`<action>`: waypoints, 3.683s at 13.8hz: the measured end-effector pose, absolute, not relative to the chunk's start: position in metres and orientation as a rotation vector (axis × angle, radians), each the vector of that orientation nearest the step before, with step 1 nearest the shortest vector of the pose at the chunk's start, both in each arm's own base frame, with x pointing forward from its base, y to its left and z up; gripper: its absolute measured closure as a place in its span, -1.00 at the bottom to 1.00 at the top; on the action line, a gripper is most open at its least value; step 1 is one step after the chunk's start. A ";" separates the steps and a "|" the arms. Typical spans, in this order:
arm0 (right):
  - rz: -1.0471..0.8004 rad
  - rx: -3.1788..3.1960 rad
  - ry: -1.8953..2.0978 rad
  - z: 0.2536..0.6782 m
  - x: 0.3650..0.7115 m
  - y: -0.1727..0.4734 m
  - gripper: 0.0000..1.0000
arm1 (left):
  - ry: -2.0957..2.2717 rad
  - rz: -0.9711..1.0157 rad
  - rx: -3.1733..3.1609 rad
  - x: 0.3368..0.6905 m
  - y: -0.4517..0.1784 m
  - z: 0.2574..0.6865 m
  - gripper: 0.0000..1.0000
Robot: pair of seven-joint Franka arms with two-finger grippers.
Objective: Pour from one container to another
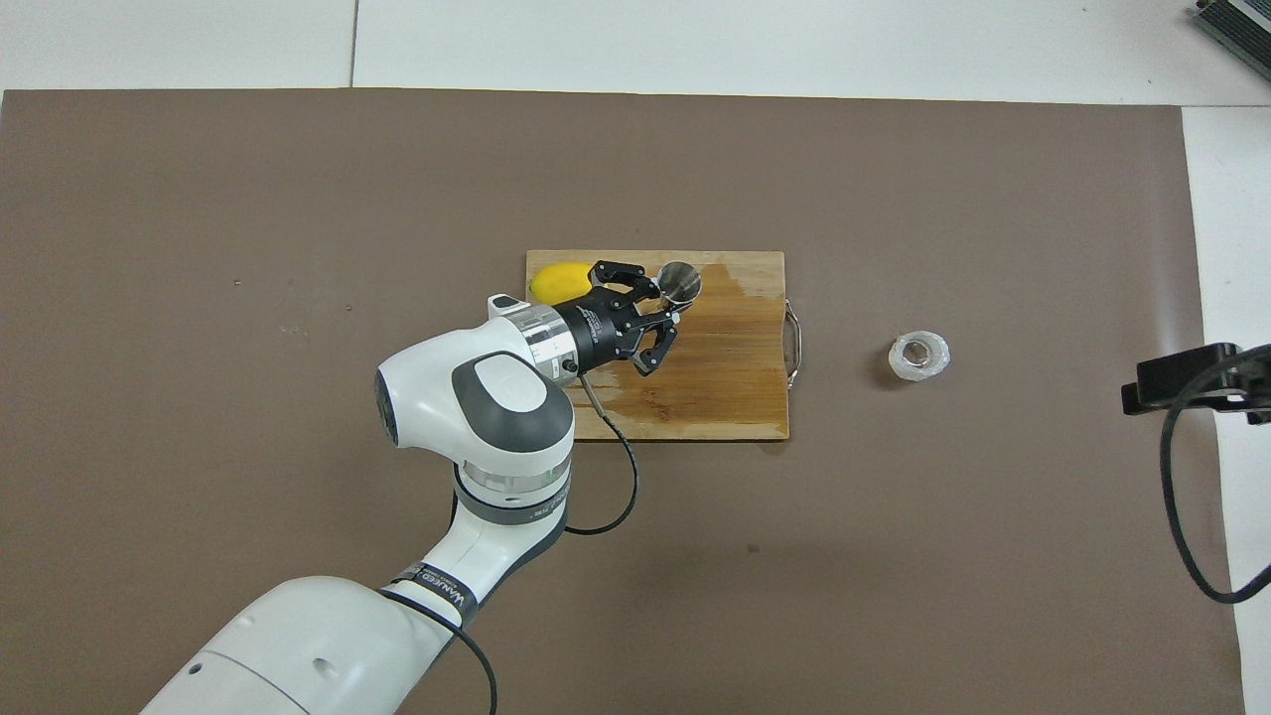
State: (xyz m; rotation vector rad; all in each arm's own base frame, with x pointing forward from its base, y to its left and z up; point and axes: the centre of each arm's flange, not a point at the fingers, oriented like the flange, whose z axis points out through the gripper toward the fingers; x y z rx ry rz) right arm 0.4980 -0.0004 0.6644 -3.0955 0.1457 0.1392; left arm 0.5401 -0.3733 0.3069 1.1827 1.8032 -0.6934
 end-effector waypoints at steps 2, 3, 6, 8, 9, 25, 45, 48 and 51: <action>0.139 -3.095 0.146 0.664 0.498 0.000 -1.00 | 1.790 -0.695 1.196 0.538 -0.375 0.301 0.57; 0.139 -3.095 0.146 0.664 0.498 0.000 -1.00 | 1.787 -0.694 1.194 0.536 -0.374 0.298 0.57; 0.139 -3.095 0.146 0.664 0.498 0.000 -1.00 | 1.776 -0.685 1.169 0.531 -0.372 0.290 0.57; 0.139 -3.095 0.146 0.664 0.498 0.000 -1.00 | 1.783 -0.688 1.141 0.528 -0.370 0.284 0.58; 0.139 -3.095 0.146 0.664 0.498 0.000 -1.00 | 1.785 -0.690 1.128 0.526 -0.370 0.281 0.58; 0.139 -3.095 0.146 0.664 0.498 0.000 -1.00 | 1.771 -0.685 1.139 0.511 -0.377 0.271 0.59; 0.139 -3.095 0.146 0.664 0.498 0.000 -1.00 | 1.826 -0.511 1.140 0.508 -0.349 0.300 -1.00; 0.139 -3.095 0.146 0.664 0.498 0.000 -1.00 | 1.765 -0.459 1.272 0.502 -0.348 0.309 -1.00; 0.151 -3.095 0.147 0.664 0.497 -0.001 -1.00 | 1.681 -0.386 1.430 0.506 -0.349 0.315 -1.00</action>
